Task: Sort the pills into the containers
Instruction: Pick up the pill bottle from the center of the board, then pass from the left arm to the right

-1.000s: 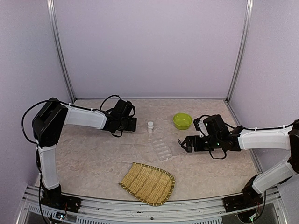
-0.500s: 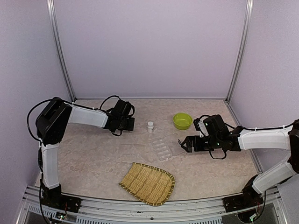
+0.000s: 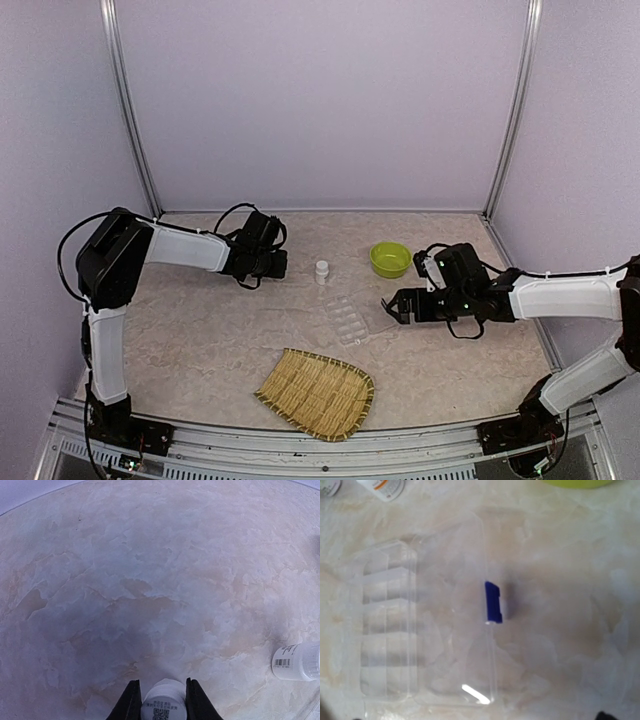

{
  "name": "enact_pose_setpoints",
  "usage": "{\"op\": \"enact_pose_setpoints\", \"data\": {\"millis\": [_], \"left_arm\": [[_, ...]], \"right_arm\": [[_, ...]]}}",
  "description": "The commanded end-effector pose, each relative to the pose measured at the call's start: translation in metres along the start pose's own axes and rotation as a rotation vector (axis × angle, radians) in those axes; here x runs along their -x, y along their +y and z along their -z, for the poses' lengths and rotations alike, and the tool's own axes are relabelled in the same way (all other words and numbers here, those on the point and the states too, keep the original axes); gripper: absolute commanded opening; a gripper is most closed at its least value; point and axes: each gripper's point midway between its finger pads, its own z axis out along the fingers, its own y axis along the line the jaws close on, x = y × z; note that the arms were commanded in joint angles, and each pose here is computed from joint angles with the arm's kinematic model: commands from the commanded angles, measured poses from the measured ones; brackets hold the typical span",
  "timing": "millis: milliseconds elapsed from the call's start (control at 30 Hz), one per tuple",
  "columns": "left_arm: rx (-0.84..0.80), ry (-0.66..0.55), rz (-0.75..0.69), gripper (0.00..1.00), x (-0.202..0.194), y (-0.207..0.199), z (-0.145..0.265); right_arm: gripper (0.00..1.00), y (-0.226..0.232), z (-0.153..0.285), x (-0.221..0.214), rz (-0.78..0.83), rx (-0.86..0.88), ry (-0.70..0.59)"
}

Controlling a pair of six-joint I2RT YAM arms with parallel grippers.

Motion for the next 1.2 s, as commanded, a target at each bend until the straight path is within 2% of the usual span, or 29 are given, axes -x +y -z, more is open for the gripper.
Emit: {"op": "enact_pose_setpoints", "data": {"millis": [0,167,267,533,867,1000,1167], "left_arm": [[-0.023,0.0,0.01,0.19,0.002,-0.003,0.002],[-0.081,-0.03,0.024,0.19,0.013,-0.012,0.019],[-0.17,-0.064,0.036,0.19,0.022,-0.027,0.041],[-0.551,-0.173,0.015,0.19,0.032,-0.09,0.126],[-1.117,-0.241,-0.173,0.2,0.007,-0.195,0.244],[-1.292,-0.305,-0.213,0.2,0.002,-0.208,0.288],[-1.383,-0.351,-0.231,0.2,-0.004,-0.213,0.318]], "right_arm": [[1.0,0.002,0.0,0.007,0.002,0.004,-0.006],[1.0,0.011,0.002,0.008,0.021,0.057,-0.008],[1.0,0.026,0.01,0.011,0.056,0.14,-0.03],[0.99,0.088,0.059,0.026,0.169,0.498,-0.158],[0.94,0.138,0.107,0.034,0.307,0.804,-0.274],[0.91,0.154,0.114,0.028,0.351,0.902,-0.262],[0.9,0.17,0.115,0.018,0.381,0.97,-0.23]]}}
